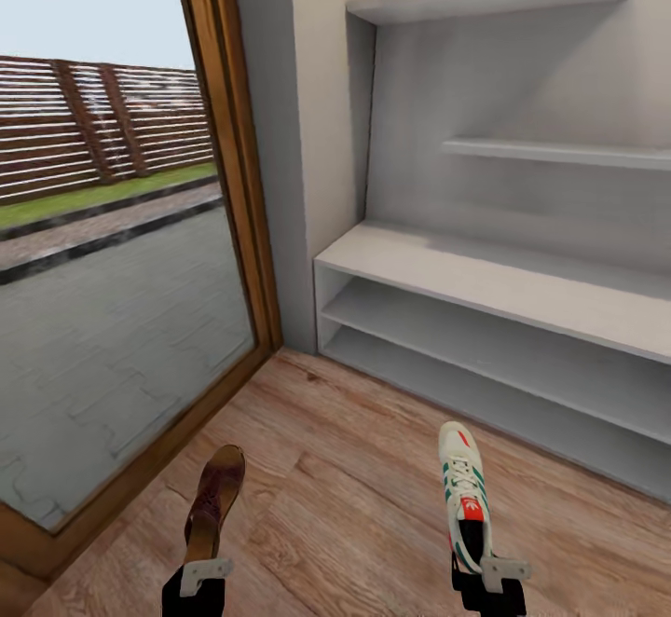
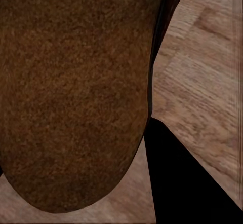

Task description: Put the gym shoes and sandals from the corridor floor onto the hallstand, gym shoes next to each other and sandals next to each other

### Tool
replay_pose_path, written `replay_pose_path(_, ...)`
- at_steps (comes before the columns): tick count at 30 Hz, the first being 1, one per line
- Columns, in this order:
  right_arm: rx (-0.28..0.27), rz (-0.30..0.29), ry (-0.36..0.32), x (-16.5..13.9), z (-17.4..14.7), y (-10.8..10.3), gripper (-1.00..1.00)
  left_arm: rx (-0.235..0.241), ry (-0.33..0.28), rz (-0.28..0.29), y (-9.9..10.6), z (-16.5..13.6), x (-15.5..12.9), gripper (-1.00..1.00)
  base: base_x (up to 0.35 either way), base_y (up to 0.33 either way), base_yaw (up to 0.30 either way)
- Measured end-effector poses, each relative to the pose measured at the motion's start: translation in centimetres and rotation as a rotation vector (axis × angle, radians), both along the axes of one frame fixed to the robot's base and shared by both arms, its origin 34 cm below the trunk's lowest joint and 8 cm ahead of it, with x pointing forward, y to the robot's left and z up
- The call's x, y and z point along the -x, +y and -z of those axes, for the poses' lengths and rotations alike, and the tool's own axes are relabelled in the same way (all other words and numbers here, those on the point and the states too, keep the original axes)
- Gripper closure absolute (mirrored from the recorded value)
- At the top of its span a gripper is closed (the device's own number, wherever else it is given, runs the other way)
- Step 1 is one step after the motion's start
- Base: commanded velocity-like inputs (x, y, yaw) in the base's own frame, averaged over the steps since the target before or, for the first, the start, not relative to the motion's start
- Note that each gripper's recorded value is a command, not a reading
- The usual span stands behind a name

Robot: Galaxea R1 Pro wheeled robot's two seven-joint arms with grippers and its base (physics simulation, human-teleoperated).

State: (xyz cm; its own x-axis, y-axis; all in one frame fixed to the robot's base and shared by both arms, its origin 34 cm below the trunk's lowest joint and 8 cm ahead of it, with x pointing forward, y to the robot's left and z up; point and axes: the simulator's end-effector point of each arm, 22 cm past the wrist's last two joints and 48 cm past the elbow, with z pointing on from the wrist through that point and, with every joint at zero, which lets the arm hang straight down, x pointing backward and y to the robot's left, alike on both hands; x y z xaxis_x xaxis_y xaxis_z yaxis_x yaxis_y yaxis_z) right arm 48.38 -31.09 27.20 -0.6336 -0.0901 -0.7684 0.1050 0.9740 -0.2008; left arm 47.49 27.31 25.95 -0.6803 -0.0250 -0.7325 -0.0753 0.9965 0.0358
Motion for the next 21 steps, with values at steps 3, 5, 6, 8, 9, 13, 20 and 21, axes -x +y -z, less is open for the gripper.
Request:
replay_pose_path(3, 0.000, 0.001, -0.001, -0.03, -0.02, -0.02, 1.00, 0.000, 0.000, 0.000, 0.02, 0.00, 0.00, 1.00, 0.000, 0.014, -0.276)
replay_pose_path(5, 0.001, 0.001, -0.001, -0.01, -0.02, -0.08, 1.00, 0.000, 0.000, 0.000, 0.02, 0.00, 0.00, 1.00, 0.000, 0.005, -0.276)
replay_pose_path(6, 0.001, 0.001, -0.001, -0.03, -0.03, -0.06, 1.00, 0.000, 0.000, 0.000, 0.02, 0.00, 0.00, 1.00, 0.000, 0.003, -0.276)
replay_pose_path(8, 0.000, 0.001, -0.001, -0.02, -0.02, -0.05, 1.00, 0.000, 0.000, 0.001, 0.02, 0.00, 0.00, 1.00, 0.000, 0.002, -0.276)
replay_pose_path(9, 0.001, 0.001, -0.001, -0.03, -0.02, -0.06, 1.00, 0.000, 0.000, 0.000, 0.02, 0.00, 0.00, 1.00, 0.000, 0.001, -0.276)
replay_pose_path(13, 0.000, 0.002, -0.001, -0.04, -0.02, -0.07, 1.00, 0.000, 0.000, 0.000, 0.03, 0.00, 0.01, 1.00, 0.000, 0.000, -0.276)
replay_pose_path(20, 0.001, 0.002, -0.001, -0.02, -0.02, -0.11, 1.00, 0.000, 0.000, -0.001, 0.05, 0.00, 0.01, 1.00, 0.000, 0.000, -0.276)
replay_pose_path(21, 0.001, 0.003, -0.001, -0.01, -0.02, -0.13, 1.00, 0.000, 0.000, -0.002, 0.05, 0.00, 0.00, 1.00, 0.000, 0.000, -0.276)
